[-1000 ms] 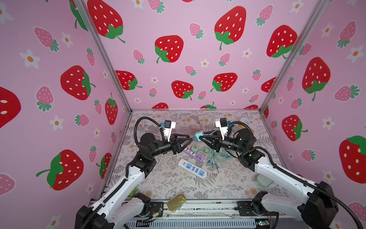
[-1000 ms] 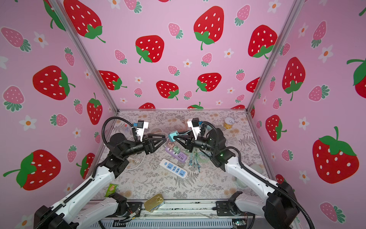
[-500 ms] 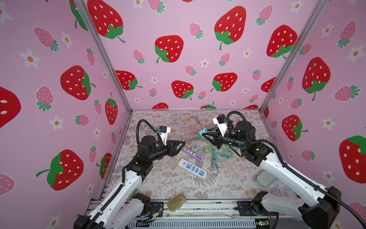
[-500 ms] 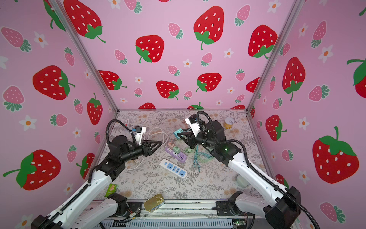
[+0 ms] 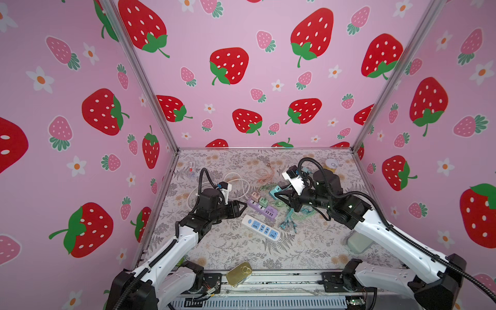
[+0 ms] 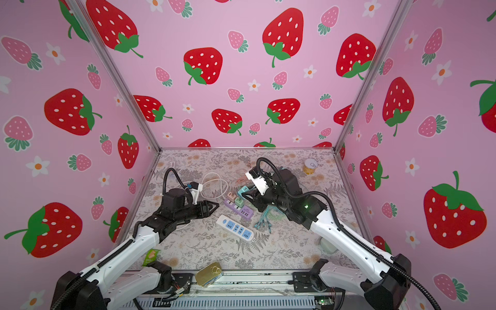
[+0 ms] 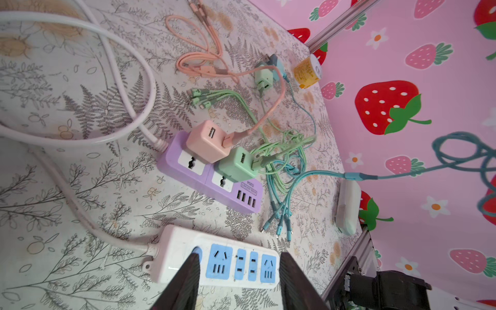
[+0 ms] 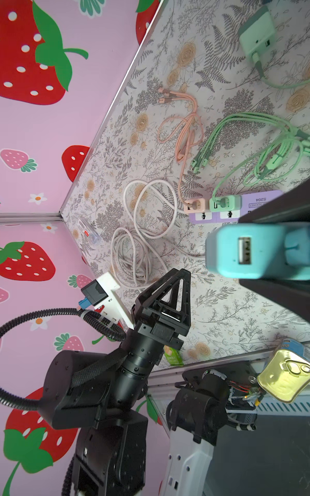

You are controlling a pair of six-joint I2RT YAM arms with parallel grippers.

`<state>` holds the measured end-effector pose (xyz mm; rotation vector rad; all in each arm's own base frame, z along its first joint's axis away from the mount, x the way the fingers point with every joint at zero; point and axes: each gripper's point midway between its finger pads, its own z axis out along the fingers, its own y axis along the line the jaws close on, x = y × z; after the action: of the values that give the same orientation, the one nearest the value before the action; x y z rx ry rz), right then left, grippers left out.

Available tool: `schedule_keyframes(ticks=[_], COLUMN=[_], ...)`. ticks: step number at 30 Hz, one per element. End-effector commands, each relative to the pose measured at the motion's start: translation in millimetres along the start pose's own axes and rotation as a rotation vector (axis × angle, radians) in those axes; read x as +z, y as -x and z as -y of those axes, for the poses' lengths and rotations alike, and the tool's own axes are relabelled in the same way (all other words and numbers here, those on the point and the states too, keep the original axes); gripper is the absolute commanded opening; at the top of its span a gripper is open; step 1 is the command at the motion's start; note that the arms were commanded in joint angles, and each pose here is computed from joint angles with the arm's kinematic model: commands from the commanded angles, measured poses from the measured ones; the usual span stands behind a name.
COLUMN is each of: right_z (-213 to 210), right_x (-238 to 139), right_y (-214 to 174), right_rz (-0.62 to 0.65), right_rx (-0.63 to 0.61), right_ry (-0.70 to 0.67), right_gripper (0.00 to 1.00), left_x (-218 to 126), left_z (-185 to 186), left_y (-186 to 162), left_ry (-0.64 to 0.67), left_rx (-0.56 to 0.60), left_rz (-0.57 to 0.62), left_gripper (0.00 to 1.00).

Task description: Insert the plug

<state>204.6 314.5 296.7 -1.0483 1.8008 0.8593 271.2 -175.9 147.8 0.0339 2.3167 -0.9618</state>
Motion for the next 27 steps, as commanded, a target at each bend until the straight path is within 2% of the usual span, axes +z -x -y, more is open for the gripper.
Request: schedule_keyframes(ticks=[1, 8, 27], right_z=[-6.1, -15.6, -34.0], right_x=[8.3, 35.5, 95.1], right_y=[-13.8, -43.1, -116.7], right_rz=[-0.038, -0.109, -0.310], right_rx=[-0.050, -0.052, -0.047], right_ry=[0.021, 0.073, 0.122], right_gripper=[0.11, 0.11, 0.11], left_x=[4.3, 14.4, 44.1], left_z=[-21.9, -37.7, -50.2], left_y=[-11.6, -25.1, -59.2], left_ry=[0.082, 0.123, 0.088], left_rx=[-0.019, -0.035, -0.057], left_rz=[-0.025, -0.073, -0.231], left_gripper=[0.49, 0.44, 0.35])
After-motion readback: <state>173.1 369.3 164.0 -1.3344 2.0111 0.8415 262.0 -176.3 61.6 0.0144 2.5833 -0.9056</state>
